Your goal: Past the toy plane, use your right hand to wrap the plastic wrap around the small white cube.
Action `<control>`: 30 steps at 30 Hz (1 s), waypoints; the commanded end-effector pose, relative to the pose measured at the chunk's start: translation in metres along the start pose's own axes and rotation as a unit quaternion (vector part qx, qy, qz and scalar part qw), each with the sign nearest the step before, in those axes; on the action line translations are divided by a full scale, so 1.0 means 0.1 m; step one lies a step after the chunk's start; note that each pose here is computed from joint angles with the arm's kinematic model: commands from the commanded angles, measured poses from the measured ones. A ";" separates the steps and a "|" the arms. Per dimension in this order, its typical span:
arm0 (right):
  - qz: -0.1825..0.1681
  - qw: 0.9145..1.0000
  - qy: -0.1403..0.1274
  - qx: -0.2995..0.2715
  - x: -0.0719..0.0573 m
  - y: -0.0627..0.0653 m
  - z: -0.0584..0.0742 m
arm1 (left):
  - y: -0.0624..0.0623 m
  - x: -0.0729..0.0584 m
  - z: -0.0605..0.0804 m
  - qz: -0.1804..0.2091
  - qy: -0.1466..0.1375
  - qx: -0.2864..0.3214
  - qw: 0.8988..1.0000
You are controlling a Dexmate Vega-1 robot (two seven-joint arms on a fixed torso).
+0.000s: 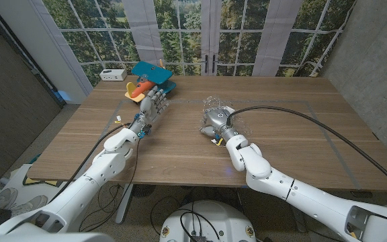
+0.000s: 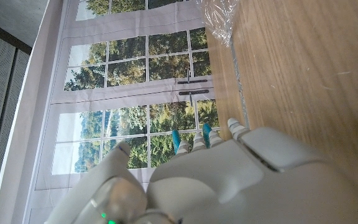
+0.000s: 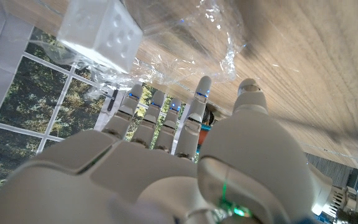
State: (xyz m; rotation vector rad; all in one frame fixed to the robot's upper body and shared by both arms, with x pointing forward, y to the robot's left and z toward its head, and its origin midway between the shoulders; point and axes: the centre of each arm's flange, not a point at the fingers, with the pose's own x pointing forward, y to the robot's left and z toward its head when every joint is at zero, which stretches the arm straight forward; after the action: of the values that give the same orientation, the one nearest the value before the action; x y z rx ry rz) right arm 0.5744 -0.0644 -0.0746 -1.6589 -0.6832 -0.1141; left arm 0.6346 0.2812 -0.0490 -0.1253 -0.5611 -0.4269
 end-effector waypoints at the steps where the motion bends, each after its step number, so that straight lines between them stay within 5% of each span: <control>1: 0.023 1.000 0.000 -0.014 0.07 0.12 -0.01 | 0.01 -0.02 0.02 0.001 0.002 0.003 1.000; 9: 0.000 1.000 -0.009 -0.009 0.08 0.15 0.00 | 0.03 -0.03 0.02 0.001 0.003 0.004 1.000; 17: -0.066 0.998 -0.008 0.009 0.02 0.13 -0.02 | 0.04 -0.04 0.02 0.001 0.006 0.005 1.000; 30: -0.172 0.984 0.019 0.033 -0.10 -0.09 -0.21 | 0.04 0.01 -0.01 -0.005 0.007 0.001 1.000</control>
State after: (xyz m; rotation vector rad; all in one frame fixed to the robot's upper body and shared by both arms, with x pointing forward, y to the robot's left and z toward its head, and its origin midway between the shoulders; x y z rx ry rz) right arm 0.5778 -0.0719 -0.0778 -1.5469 -0.8475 -0.2362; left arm 0.6343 0.2863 -0.0489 -0.1152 -0.5523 -0.4255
